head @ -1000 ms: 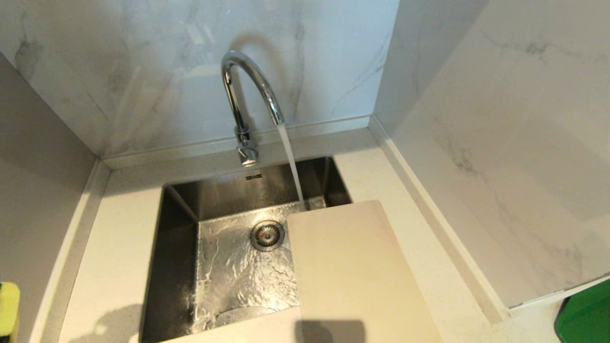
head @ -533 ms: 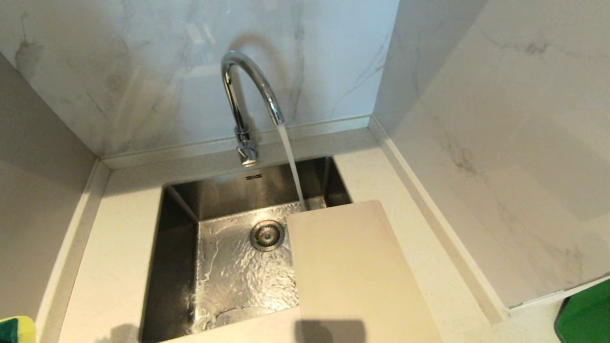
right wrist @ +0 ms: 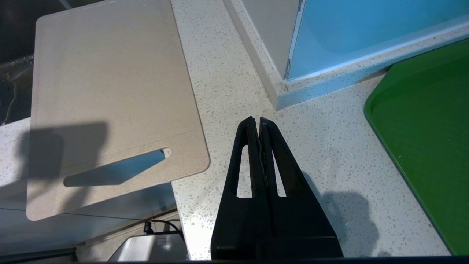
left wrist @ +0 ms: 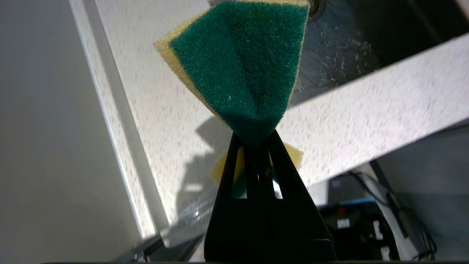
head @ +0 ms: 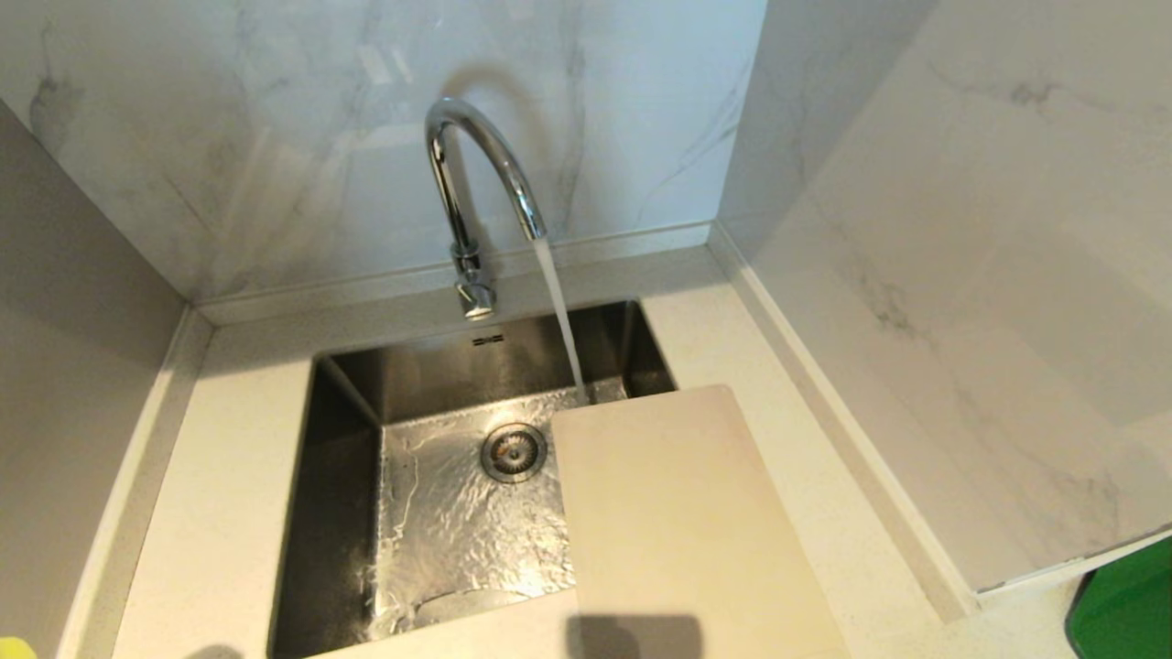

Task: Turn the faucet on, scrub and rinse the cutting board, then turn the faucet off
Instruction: Pick up the cutting board

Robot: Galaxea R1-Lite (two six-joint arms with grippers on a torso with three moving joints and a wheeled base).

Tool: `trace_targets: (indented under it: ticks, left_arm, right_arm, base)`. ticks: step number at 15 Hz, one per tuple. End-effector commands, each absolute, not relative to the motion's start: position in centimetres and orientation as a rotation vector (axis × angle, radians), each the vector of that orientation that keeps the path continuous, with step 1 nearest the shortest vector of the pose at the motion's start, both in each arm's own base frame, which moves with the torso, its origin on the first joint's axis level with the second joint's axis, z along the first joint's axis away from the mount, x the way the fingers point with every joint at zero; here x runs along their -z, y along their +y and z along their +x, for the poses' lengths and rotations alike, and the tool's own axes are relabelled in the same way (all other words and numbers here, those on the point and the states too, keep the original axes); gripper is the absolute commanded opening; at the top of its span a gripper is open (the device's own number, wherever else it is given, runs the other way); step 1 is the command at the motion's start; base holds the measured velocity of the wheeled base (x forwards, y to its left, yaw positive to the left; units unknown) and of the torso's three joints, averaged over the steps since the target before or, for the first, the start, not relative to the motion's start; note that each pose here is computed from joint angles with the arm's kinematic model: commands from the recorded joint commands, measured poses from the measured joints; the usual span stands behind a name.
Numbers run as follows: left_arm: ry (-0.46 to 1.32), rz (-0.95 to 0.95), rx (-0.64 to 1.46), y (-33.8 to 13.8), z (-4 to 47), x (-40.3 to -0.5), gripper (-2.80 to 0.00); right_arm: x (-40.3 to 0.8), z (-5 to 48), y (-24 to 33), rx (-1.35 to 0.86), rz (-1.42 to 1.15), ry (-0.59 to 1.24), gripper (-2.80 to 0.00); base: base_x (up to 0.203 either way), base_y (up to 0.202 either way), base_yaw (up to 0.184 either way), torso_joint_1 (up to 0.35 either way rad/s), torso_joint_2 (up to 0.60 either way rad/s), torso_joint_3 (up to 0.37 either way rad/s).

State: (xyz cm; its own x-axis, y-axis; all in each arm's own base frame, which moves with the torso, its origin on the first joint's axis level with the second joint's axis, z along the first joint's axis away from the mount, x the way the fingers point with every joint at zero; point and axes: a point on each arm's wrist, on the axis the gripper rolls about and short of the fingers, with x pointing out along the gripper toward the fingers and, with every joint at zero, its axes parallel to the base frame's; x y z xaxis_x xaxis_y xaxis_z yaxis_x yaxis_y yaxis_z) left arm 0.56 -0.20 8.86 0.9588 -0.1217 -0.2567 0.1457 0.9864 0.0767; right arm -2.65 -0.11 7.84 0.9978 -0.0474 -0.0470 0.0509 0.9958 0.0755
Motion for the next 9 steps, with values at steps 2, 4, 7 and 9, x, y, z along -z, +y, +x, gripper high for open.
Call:
trace_targets:
  ticks: [2,4,7,9]
  left_arm:
    - [0.294,0.101,0.116,-0.1,-0.4,-7.8,-2.8]
    - [0.24,0.097,0.105,-0.1,-0.5,-7.9,-2.8]
    - [0.109,0.095,0.073,-0.1,-1.5,-7.8,-2.8]
    - [0.041,0.097,0.066,-0.1,-2.0,-7.7,-2.8]
  right_arm:
    - [-7.8,-2.6,-0.1,0.049,0.077,0.046,-2.8]
    - [-7.8,-2.6,-0.1,0.049,0.077,0.046,-2.8]
    - [-7.8,-2.6,-0.1,0.049,0.077,0.046,-2.8]
    - [-7.8,-2.6,-0.1,0.049,0.077,0.047,-2.8]
  base:
    - [0.0,0.0,0.0,0.0,0.0,0.0]
    - [0.0,0.0,0.0,0.0,0.0,0.0]
    - [0.0,0.0,0.0,0.0,0.0,0.0]
    - [0.0,0.0,0.0,0.0,0.0,0.0]
